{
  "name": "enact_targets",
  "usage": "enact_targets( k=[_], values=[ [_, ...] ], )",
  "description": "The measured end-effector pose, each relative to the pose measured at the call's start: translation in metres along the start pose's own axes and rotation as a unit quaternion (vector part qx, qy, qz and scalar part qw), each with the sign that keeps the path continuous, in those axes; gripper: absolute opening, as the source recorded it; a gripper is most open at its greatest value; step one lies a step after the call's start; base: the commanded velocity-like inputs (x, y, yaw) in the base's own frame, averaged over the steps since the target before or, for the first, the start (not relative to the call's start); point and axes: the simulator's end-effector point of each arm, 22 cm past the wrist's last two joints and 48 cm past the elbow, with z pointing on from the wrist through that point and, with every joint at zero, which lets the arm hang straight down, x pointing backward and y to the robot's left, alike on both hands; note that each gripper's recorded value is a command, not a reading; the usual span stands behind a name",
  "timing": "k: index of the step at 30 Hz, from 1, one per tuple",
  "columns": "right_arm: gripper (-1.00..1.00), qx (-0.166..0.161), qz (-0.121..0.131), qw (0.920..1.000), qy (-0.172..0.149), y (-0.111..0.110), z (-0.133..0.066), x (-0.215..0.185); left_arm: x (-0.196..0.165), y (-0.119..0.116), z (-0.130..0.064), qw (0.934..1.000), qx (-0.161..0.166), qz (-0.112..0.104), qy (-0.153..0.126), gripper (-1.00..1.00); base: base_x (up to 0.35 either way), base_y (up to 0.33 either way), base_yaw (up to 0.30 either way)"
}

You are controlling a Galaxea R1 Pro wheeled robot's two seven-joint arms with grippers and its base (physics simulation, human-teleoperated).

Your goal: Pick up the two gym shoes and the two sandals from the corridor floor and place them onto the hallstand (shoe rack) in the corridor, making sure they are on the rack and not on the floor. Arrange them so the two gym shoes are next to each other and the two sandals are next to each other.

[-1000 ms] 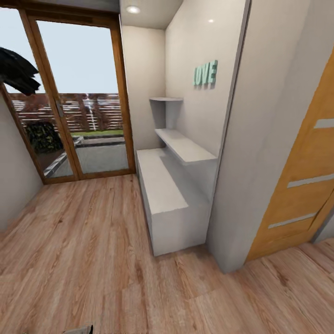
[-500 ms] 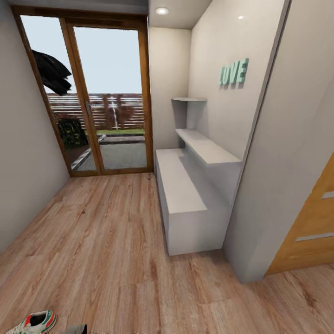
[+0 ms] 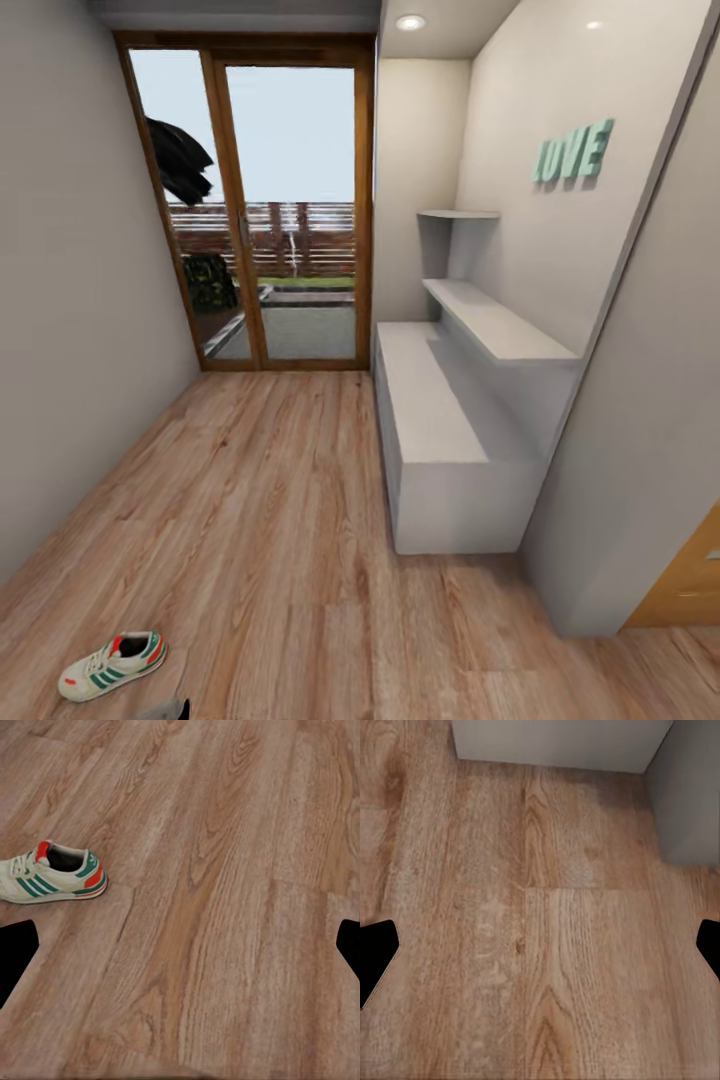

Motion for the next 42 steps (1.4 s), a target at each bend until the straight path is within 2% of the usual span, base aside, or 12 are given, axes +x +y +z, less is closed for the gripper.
enact_targets(
  k=[35, 42],
  values=[
    [1.0, 0.0, 0.0, 1.0, -0.001, 0.0, 0.0001, -0.0005, -0.0007, -0.0001, 0.0002, 1.0, 0.003, 0.002, -0.001, 1.0, 0.0, 0.0, 0.279],
    [1.0, 0.0, 0.0, 1.0, -0.001, 0.0, -0.0002, -0.0008, -0.0009, 0.0, -0.0001, 1.0, 0.003, 0.003, -0.001, 1.0, 0.166, 0.0, 0.279]
  ],
)
